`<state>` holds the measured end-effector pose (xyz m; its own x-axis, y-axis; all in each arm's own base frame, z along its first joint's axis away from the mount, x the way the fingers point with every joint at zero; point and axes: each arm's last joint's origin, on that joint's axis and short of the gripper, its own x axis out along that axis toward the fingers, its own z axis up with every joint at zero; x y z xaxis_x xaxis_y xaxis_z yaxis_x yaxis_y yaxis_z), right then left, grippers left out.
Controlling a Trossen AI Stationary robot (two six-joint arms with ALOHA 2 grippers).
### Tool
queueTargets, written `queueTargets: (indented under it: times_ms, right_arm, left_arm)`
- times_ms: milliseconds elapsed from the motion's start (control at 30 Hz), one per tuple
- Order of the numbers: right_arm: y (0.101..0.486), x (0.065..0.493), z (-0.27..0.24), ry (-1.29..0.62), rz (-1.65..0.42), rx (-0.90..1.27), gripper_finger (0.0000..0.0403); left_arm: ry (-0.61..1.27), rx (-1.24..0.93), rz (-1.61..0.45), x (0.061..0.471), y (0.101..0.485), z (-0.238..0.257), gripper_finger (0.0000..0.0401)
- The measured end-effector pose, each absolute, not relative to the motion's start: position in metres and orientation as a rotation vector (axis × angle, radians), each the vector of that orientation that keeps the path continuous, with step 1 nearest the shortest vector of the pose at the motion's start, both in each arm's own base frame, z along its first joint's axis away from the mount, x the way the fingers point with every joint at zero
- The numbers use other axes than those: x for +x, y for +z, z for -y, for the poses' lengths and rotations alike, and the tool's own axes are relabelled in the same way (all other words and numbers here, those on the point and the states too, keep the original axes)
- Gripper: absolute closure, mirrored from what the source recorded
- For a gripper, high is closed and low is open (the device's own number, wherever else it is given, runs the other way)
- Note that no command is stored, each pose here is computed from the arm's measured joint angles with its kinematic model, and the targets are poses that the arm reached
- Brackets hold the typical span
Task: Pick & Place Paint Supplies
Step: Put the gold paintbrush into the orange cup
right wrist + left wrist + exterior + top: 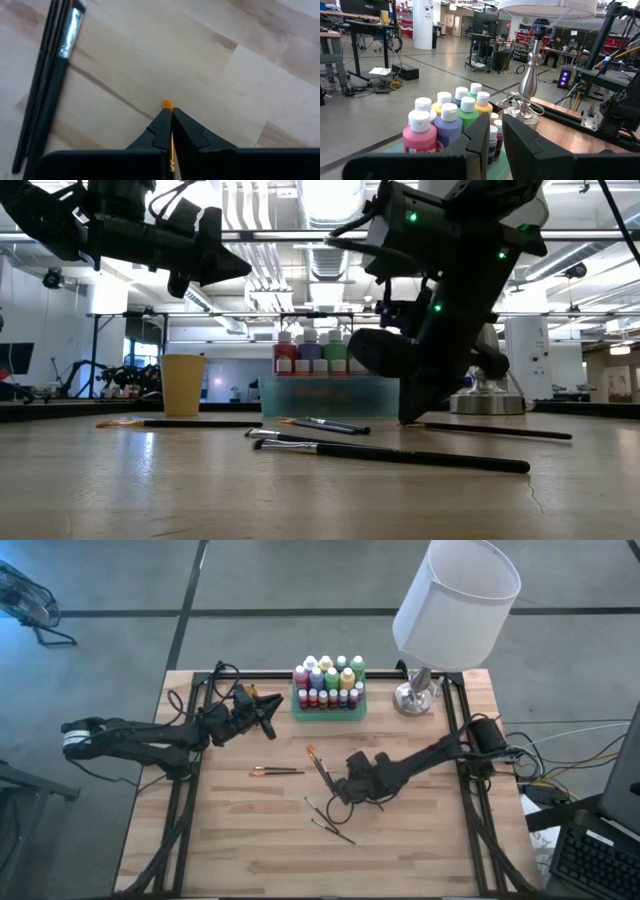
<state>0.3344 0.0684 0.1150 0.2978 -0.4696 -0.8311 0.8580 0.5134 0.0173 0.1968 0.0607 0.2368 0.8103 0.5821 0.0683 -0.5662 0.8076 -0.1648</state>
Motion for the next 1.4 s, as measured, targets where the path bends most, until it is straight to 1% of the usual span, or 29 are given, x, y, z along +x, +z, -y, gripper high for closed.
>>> queueTargets:
  times_ms: [833, 1067, 1200, 1400]
  right_arm:
    - [0.123, 0.337, -0.071, -0.882, -0.865, 0.499, 0.0395]
    - [0.134, 0.347, -0.073, -0.832, -0.858, 0.466, 0.0395]
    - [0.140, 0.352, -0.074, -0.813, -0.850, 0.447, 0.0395]
    - [0.155, 0.350, -0.074, -0.810, -0.804, 0.402, 0.0395]
  left_arm:
    - [0.616, -0.139, 0.115, 0.197, 0.237, -0.061, 0.0344]
    - [0.616, -0.139, 0.115, 0.197, 0.237, -0.061, 0.0345]
    - [0.630, -0.179, 0.140, 0.197, 0.238, -0.061, 0.0344]
    - [0.633, -0.156, 0.141, 0.197, 0.239, -0.061, 0.0345]
